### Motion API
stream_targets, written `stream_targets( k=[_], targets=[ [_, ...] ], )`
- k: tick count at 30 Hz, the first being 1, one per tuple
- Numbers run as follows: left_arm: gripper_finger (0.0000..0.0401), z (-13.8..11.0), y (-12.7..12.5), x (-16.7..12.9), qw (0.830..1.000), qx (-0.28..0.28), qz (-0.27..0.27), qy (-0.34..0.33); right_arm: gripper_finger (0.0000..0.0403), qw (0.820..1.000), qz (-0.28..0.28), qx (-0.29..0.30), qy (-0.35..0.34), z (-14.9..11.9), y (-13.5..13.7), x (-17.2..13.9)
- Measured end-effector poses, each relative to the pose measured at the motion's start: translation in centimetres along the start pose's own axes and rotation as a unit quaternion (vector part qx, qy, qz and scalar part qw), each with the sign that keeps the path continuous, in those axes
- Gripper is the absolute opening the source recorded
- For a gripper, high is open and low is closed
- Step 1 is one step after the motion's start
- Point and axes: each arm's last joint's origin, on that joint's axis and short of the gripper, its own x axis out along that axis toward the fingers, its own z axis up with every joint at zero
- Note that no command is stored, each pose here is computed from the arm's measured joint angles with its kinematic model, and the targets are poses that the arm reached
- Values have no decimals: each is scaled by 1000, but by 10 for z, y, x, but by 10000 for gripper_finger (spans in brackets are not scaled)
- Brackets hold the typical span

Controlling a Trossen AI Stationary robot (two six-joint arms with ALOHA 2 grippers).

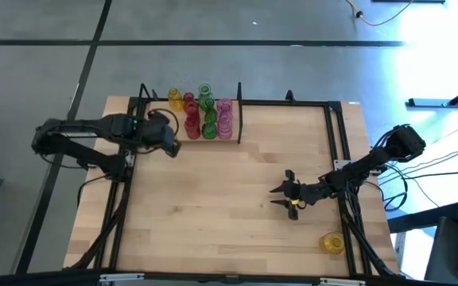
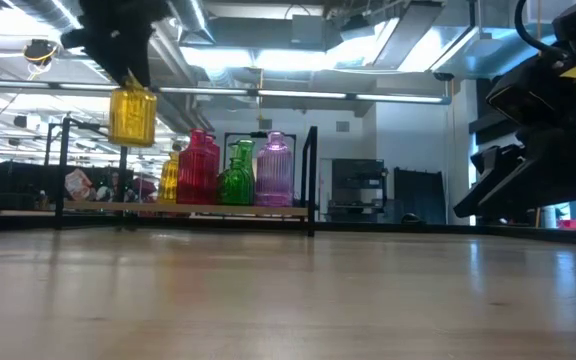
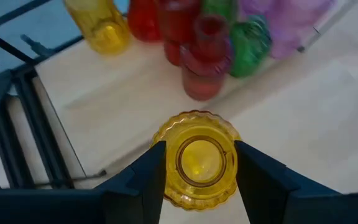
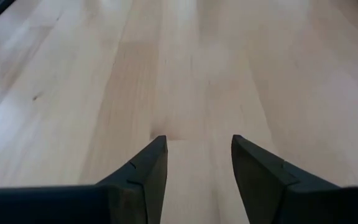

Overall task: Sort vases onto shelf
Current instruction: Put the top yellow vase on the shelf aligned with the other yellow vase

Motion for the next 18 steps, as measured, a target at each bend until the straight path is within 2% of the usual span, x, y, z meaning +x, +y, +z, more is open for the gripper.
stream_targets(
  k=[9,18],
  targets=[
    [162,29,20,31,996,-73,35,-37,161,1000,-3,-5,0,0,0,0],
    [162,52,38,46,992,-90,67,-58,161,1000,-3,-11,1,0,0,0]
  ],
)
